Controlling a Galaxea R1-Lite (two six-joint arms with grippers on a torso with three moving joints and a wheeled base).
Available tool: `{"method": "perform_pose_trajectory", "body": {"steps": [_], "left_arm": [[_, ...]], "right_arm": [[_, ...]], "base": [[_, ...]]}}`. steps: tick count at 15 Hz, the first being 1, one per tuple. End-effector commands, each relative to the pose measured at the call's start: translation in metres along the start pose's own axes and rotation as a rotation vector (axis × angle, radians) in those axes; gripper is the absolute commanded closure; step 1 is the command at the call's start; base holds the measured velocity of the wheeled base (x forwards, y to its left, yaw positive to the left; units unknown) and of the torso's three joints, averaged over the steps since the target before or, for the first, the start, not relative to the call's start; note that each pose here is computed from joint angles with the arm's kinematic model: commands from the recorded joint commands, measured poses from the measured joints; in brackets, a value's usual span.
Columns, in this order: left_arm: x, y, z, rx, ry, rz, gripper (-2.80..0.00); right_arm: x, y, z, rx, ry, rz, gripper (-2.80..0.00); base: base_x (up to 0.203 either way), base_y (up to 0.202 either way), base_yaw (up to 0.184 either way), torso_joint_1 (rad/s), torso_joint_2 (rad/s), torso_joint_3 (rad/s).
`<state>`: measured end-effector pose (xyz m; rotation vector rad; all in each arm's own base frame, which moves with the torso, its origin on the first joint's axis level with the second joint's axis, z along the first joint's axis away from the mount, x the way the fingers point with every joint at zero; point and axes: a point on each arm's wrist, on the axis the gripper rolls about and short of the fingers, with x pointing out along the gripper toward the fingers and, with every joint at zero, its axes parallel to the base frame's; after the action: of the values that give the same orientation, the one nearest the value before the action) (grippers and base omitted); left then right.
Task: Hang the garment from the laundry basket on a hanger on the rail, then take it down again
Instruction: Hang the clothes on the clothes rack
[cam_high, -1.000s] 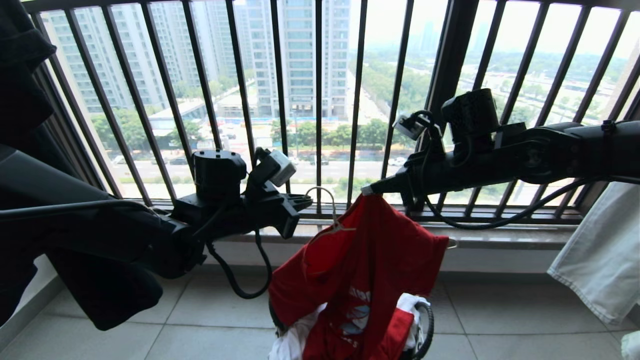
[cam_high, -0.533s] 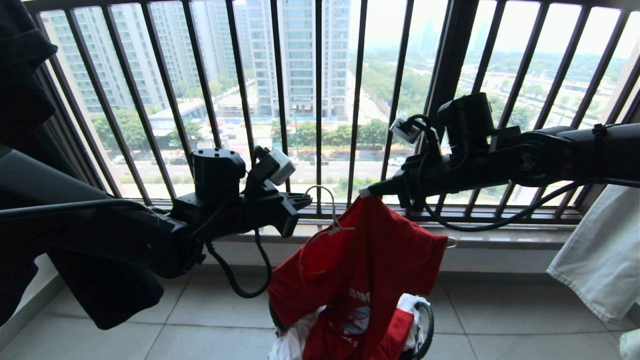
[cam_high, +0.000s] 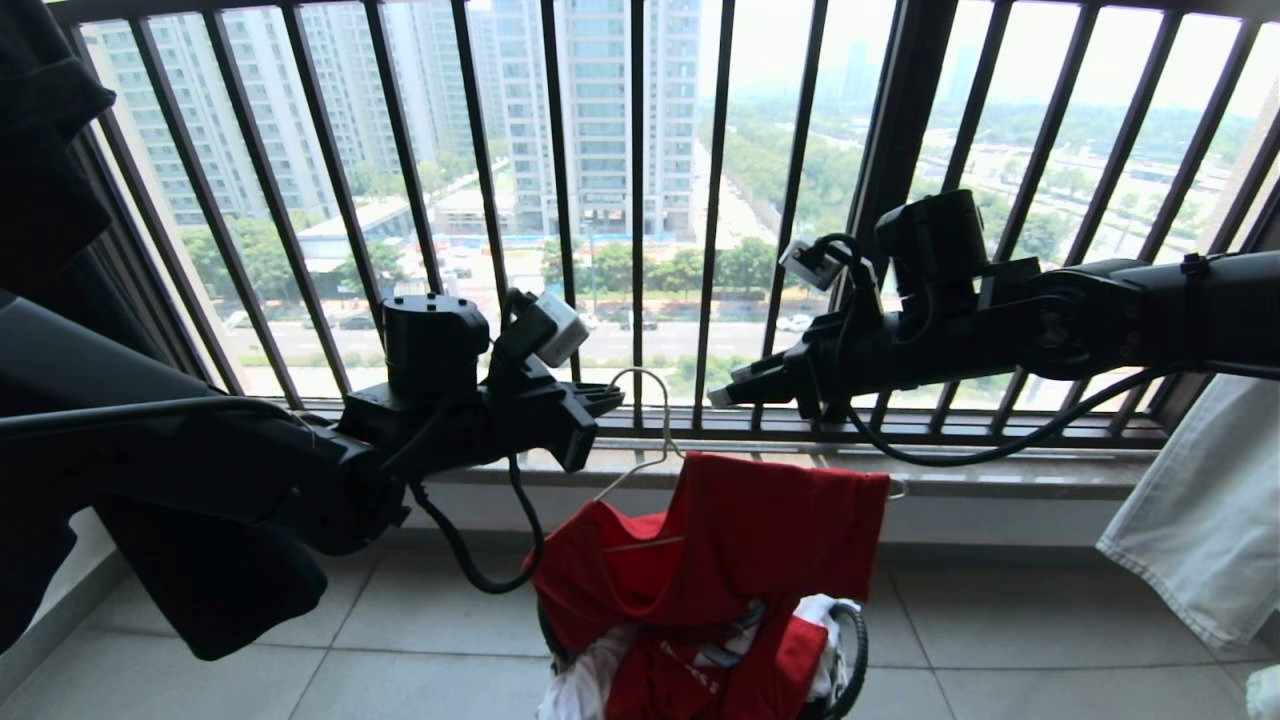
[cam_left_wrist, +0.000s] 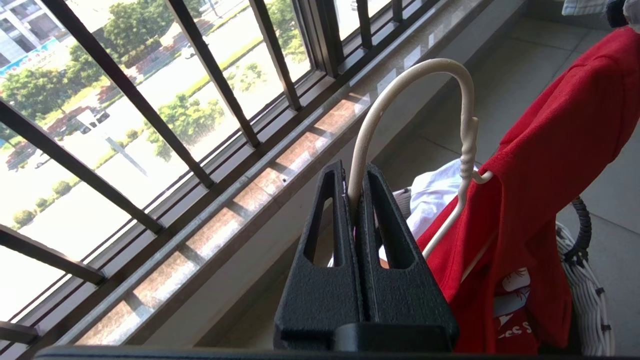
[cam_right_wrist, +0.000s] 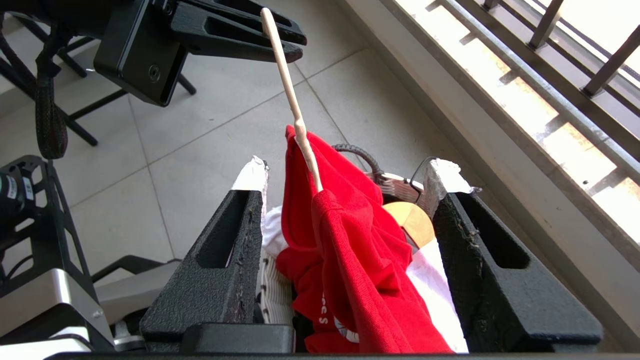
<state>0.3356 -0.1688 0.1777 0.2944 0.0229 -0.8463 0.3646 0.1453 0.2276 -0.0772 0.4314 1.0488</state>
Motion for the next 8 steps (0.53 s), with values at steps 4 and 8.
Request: {"method": "perform_pose_trajectory", "body": {"steps": [4,8], "left_arm": [[-0.002,0.000,0.003,0.005,-0.009,0.002,0.00],[-0.006,0.003,0.007,0.000,-0.001,0.007,0.00]], "right_arm": [[-0.011,0.000,0.005,-0.008,-0.018,-0.017,-2.80],[-0.023,-0.004,0.008,-0.026,-0.034,-0.046,0.00]], "base": [[0.000,0.000,0.000,0.000,0.00,0.000],[0.000,0.000,0.000,0.000,0.00,0.000]]}}
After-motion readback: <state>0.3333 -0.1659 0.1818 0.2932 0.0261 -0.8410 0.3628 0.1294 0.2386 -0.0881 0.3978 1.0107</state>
